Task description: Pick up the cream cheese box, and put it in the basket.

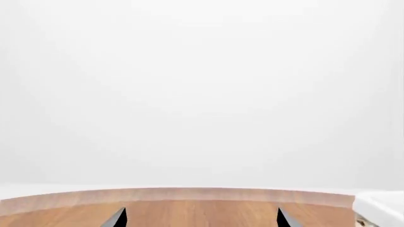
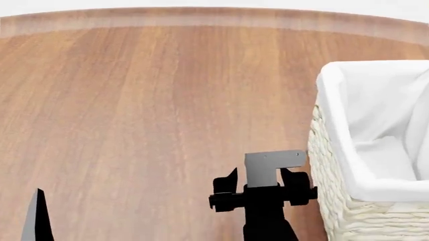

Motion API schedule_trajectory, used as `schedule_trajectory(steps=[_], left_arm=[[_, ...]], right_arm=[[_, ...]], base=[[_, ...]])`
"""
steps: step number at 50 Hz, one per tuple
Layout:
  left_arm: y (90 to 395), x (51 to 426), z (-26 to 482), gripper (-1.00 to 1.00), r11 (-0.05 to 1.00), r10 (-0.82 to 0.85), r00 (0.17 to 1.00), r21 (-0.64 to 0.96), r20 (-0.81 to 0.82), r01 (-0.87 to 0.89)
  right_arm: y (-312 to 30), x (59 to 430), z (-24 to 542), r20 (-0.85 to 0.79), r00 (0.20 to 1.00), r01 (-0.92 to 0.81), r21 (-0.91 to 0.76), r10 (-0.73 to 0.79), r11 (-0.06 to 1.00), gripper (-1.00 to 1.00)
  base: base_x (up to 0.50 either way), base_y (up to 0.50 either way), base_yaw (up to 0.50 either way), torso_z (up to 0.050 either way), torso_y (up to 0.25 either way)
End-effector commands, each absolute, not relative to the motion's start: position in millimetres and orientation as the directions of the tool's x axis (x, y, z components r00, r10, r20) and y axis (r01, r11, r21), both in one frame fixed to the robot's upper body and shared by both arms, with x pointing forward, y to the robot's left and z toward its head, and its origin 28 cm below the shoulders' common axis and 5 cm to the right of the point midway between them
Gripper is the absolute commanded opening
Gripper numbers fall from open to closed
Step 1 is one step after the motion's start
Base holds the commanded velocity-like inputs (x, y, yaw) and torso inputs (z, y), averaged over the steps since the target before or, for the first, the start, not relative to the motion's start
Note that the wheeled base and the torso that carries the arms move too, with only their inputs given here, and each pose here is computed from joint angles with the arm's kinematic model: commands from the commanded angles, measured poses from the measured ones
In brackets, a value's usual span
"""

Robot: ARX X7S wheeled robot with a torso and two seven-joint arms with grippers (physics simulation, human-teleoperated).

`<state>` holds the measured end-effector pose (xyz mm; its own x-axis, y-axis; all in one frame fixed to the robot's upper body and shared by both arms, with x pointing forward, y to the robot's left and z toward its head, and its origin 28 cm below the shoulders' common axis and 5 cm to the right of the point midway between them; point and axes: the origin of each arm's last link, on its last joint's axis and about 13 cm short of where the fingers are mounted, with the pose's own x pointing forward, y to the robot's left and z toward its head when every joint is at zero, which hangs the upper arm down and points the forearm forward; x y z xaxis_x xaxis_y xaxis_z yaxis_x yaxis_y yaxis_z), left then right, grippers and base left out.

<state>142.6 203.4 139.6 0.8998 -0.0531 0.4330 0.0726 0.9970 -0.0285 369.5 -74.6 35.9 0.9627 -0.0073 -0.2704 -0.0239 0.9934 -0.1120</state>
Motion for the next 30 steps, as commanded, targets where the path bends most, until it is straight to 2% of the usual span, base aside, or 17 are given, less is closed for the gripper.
schedule_trajectory(steps=[1,30], left_arm=[[203.2,142.3,139.6,1.00,0.997,-0.055,0.899,-0.032,0.435,0.077],[202.9,142.1,138.5,1.00,0.996,-0.056,0.898,-0.037,0.436,0.079]], right_arm=[[-78.0,364.6,28.1,-0.293,0.956,-0.012,-0.110,-0.021,0.994,1.00],[-78.9,351.2,9.6,-0.347,0.938,-0.020,-0.110,-0.020,0.994,1.00]], base=[[0.00,0.00,0.00,0.000,0.000],[0.00,0.00,0.00,0.000,0.000]])
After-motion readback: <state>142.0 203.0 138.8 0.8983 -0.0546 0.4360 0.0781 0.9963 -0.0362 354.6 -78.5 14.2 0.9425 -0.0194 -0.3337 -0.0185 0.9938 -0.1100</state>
